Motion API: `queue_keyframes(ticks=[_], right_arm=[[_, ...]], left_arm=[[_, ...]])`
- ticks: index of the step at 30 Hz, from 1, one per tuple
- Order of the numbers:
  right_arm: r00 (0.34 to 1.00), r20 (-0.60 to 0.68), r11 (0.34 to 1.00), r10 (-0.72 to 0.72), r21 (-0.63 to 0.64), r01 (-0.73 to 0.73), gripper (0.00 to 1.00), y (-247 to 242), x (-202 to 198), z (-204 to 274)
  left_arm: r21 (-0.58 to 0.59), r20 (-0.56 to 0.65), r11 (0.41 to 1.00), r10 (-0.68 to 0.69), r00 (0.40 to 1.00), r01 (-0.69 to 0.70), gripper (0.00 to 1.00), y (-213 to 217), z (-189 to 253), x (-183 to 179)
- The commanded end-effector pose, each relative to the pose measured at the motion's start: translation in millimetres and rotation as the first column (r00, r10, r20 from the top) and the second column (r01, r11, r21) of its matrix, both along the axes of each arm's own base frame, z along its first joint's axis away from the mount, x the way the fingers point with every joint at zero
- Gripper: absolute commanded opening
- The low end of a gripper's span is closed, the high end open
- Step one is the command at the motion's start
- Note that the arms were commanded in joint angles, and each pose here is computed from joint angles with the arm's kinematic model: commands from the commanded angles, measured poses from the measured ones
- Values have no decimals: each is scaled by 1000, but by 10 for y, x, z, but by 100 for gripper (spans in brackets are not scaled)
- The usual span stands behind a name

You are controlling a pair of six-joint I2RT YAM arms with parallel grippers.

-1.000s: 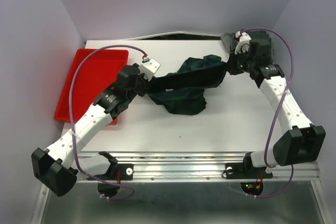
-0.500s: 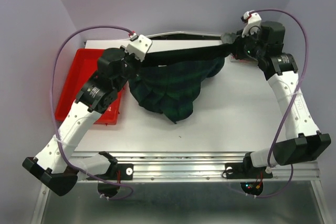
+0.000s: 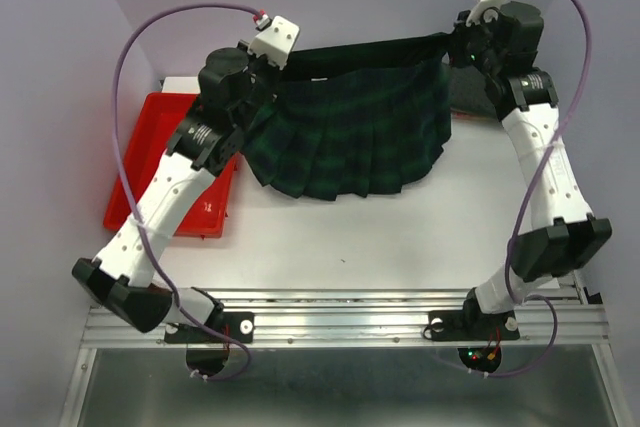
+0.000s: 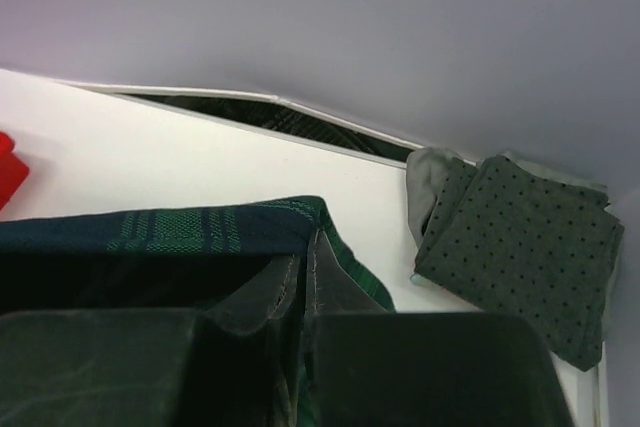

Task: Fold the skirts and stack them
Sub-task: Flatten the skirt out

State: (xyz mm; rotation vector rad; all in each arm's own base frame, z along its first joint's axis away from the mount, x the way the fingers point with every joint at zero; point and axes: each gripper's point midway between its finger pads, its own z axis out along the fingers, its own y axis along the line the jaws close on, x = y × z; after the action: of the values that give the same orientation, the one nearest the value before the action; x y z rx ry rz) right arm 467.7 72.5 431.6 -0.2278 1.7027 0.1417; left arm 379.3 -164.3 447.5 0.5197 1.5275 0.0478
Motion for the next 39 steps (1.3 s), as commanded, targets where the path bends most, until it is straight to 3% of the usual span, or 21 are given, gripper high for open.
queue_keyframes(ticks=[1,5,7,8,10,11,16,19,22,26,27,30,31,32,35,39], right_arm=[[969,107,975,-222,-5,224,1,-504,516,162],[957,134,966,-258,17,258,1,-526,974,94],[944,193,963,-269,48,265,1,-530,1102,320],[942,181,959,-284,46,280,1,-541,1297,170],[914,270,953,-302,79,292,1,-569,1381,488],[913,269,952,-307,78,297,1,-566,1536,373],[855,406,945,-324,175,276,1,-562,1606,717],[815,469,937,-340,238,254,1,-572,1490,980],[815,485,941,-317,269,206,1,-551,1392,1034],[897,398,975,-193,183,128,1,-339,1422,431],[940,313,988,-139,112,109,1,-270,1476,-84],[981,190,999,-32,40,25,1,-120,1375,-797],[997,81,1000,-7,7,6,1,-97,1304,-1377],[999,41,1000,29,-6,-29,1,-50,1211,-1573],[989,-117,994,85,-58,-92,1,23,885,-2316],[971,-214,984,105,-120,-133,1,-20,486,-2709]], left_arm=[[-86,167,987,149,975,-136,0,283,597,387],[-142,152,980,162,975,-141,0,210,565,1005],[-163,152,977,161,975,-136,0,277,599,1221],[-179,170,974,166,971,-136,0,269,661,1384],[-214,209,969,166,964,-120,0,331,798,1526],[-229,246,968,163,955,-105,0,326,905,1623],[-270,441,960,185,878,-67,0,382,1479,1638],[-294,509,955,202,837,-52,0,451,1643,1573],[-287,511,957,187,839,-38,0,473,1568,1525],[-185,419,982,112,901,-36,0,369,889,1598],[-125,347,992,67,936,-25,0,303,431,1639],[-18,163,1000,2,987,1,0,214,-656,1667],[12,120,1000,-14,993,13,0,199,-901,1653],[42,24,999,-20,1000,19,0,206,-1388,1592],[101,-123,992,-67,990,79,0,180,-2083,1319],[137,-190,981,-111,976,138,0,166,-2435,948]])
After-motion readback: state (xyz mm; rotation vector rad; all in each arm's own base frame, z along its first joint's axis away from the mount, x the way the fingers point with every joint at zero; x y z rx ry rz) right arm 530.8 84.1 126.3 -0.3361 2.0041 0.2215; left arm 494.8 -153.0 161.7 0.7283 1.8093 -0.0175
